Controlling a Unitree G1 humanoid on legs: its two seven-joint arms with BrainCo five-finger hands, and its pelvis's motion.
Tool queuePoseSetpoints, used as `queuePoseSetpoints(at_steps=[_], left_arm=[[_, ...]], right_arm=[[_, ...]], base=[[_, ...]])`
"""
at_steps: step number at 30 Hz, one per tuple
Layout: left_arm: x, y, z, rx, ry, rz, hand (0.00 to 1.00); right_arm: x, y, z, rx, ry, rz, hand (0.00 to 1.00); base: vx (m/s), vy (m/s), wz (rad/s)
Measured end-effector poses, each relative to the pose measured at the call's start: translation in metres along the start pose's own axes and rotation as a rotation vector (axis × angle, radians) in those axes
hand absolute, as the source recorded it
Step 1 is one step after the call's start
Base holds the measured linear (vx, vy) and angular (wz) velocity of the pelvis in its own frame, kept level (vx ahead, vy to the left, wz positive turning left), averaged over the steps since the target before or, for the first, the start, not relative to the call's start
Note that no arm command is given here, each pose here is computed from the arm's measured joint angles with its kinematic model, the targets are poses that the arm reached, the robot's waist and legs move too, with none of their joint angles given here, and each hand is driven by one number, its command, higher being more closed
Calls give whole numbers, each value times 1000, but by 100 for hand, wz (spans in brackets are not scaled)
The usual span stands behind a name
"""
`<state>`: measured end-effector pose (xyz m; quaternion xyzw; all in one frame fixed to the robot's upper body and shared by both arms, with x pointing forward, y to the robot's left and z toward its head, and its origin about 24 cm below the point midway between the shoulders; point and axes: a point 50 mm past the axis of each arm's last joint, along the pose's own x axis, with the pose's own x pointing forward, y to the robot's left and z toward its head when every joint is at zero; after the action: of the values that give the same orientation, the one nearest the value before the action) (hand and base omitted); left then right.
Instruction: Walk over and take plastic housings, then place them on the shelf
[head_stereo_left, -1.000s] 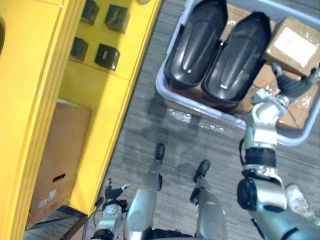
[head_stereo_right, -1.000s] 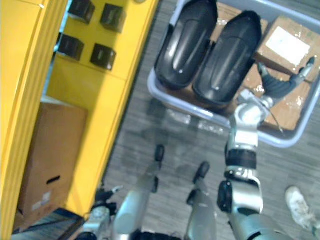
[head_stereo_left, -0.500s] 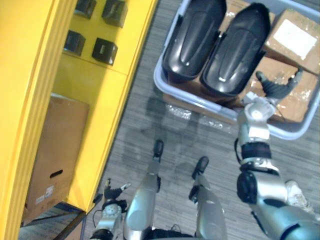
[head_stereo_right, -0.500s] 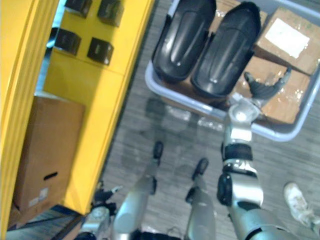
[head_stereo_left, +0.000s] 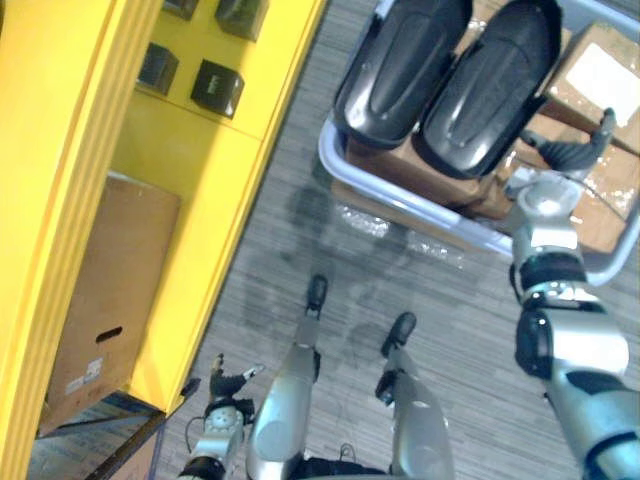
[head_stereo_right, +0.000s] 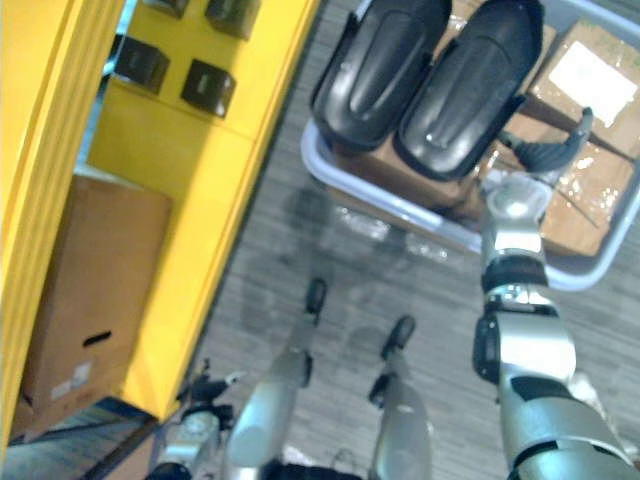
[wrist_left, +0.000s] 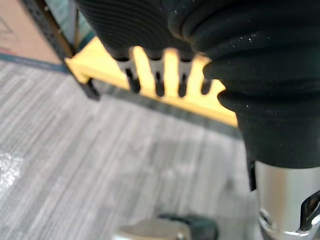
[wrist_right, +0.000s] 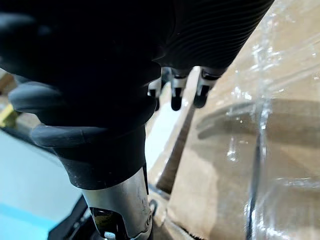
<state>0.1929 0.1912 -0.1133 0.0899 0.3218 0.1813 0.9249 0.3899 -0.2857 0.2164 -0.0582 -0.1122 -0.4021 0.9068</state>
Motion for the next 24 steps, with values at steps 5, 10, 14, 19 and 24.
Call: queuePoseSetpoints(at_steps=[5,10,14,19,24], left_arm=[[0,0,0,0,-1,0,0],[3,-2,3,2,0,-2,0],[3,-2,4,-3,0,1,0],[3,-1,4,-36,12,18,0],[4,2,6,-64,11,42,0]], right_arm=[[0,1,1,-4,-6,13,0],[-3,5,9,27,-36,19,0],[-16,13,33,149,-136,-2,0],[-54,17,52,310,-250,-50,0],[-71,18,51,311,-286,-100,0]], base=[[0,0,0],[3,-3,-1],[19,-24,-5],[16,-17,-7],[-2,-13,-8]])
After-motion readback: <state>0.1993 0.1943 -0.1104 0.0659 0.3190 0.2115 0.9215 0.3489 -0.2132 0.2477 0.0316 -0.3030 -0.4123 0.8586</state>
